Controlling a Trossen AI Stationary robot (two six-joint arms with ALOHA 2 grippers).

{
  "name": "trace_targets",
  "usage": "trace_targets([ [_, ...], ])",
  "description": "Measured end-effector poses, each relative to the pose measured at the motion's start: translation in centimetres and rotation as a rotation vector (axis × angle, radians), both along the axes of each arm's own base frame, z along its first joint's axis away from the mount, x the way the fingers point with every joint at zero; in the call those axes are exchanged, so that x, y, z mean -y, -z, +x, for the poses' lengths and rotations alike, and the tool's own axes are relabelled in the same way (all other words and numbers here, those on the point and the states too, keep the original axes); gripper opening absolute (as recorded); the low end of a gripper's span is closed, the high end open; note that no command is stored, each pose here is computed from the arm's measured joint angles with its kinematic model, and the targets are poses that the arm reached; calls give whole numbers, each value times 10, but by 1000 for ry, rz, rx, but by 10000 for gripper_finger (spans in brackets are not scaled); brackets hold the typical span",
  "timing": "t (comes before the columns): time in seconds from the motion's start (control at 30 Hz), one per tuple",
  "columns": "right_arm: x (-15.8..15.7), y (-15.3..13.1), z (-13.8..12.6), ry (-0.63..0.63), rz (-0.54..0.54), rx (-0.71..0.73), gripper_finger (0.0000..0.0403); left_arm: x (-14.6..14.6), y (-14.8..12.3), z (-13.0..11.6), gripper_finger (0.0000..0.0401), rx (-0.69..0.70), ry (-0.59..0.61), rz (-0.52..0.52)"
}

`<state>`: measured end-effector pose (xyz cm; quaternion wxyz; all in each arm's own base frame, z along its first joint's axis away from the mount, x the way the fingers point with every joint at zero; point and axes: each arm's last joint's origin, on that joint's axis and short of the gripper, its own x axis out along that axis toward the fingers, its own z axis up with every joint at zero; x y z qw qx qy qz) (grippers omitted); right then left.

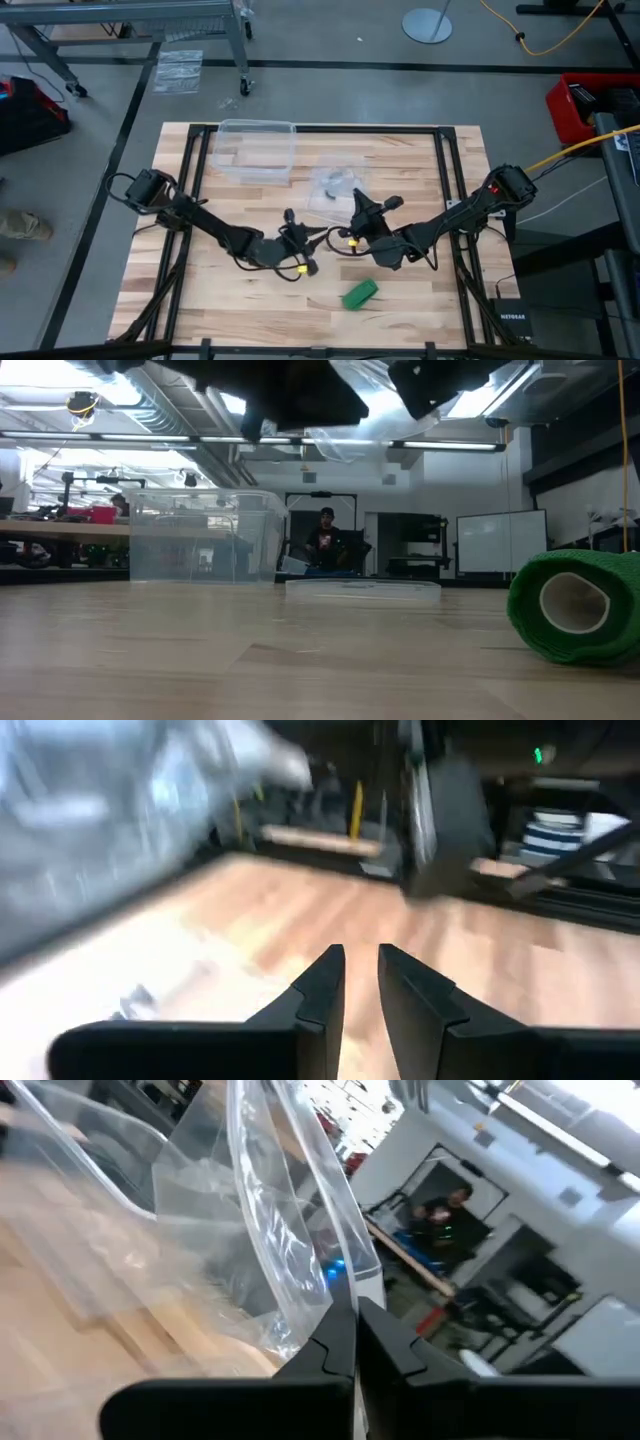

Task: Roll bandage
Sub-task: Put the rolled green bandage into the transparent zip bag

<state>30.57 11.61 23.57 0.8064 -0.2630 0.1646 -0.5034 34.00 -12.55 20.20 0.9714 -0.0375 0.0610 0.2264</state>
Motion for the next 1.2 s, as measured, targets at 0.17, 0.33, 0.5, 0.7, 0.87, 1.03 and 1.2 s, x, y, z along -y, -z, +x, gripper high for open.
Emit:
trace_targets([
  [0.17,1,-6,-2,-32,1,-13,5,8,10,-2,89,-7,124,-282],
  [0.33,1,-9,-3,-35,5,-5,5,11,18,-4,136,-65,211,-501],
  [0.5,1,-8,-2,-66,7,-17,5,13,24,-5,179,-93,201,-651],
  [0.7,1,-8,-2,-71,8,-19,5,21,46,1,208,-66,185,-819],
  [0.87,1,-8,-2,-77,9,-20,5,38,63,15,211,-57,247,-907],
  [1.03,1,-8,-2,-91,11,-21,5,54,69,39,211,-91,316,-844],
  [1.2,1,-8,-2,-94,12,-21,5,59,76,63,212,-218,341,-782],
])
